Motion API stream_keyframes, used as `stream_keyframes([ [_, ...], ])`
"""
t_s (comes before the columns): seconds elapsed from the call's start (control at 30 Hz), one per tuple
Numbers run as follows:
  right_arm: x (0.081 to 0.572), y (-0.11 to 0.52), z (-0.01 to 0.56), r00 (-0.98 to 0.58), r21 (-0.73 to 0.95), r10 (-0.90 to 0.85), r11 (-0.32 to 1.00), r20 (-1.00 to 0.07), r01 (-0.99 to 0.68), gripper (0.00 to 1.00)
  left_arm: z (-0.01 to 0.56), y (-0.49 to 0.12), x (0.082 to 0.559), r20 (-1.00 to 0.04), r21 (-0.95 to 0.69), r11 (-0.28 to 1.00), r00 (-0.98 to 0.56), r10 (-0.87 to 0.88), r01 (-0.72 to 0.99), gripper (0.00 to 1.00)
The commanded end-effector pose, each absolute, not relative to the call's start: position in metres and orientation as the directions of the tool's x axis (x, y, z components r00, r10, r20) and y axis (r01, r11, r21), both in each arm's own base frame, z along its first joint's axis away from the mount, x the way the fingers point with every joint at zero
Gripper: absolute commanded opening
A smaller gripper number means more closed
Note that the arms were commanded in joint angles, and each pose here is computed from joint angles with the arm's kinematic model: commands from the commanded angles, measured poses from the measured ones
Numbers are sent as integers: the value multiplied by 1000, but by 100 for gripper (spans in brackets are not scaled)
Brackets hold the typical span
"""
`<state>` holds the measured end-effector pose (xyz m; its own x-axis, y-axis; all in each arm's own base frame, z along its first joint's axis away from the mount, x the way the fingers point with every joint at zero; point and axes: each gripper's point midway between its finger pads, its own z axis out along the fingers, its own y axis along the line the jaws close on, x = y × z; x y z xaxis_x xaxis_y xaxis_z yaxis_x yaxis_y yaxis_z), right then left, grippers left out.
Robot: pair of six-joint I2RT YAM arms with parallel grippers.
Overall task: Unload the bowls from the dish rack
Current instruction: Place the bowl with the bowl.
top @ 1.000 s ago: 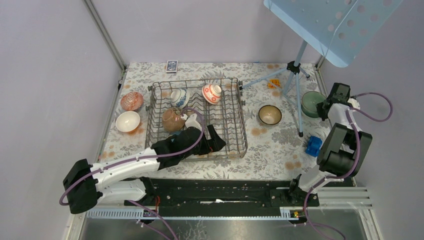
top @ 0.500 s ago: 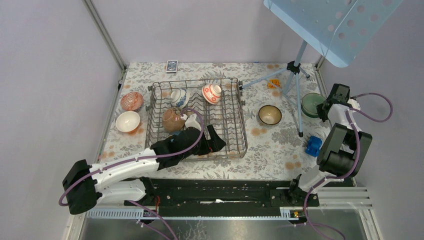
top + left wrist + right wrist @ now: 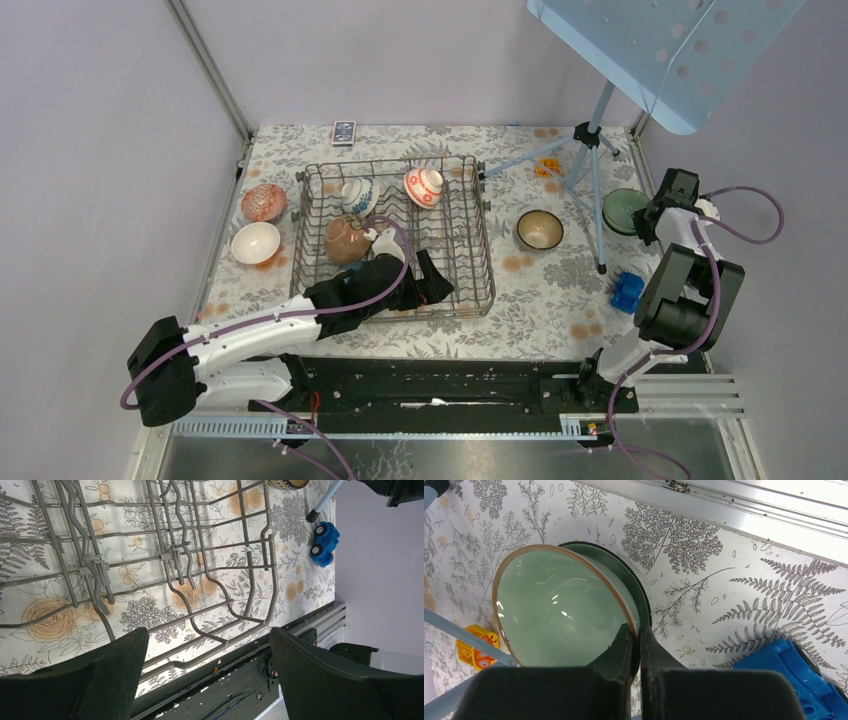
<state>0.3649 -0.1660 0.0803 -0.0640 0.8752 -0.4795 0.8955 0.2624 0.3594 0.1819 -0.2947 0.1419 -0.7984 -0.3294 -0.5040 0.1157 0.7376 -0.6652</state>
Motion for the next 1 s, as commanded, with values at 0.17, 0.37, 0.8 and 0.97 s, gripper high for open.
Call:
stream_keyframes([
  [0.17,379,-175,93,-30,412,861,273,-508,870,6,149,-302,184,-498,-695,708,-794,-347,126,95],
  [0.37,378,-174,93,-37,410,863,277,-505,869,19,150,-301,184,-502,-695,707,-792,-347,130,96],
  [0.8,374,-174,110,-45,400,853,290,-520,870,38,155,-300,183,-509,-701,698,-787,-348,145,96],
  [0.97,370,-177,124,-50,386,840,299,-540,873,45,158,-299,182,-514,-706,691,-784,-348,156,96],
])
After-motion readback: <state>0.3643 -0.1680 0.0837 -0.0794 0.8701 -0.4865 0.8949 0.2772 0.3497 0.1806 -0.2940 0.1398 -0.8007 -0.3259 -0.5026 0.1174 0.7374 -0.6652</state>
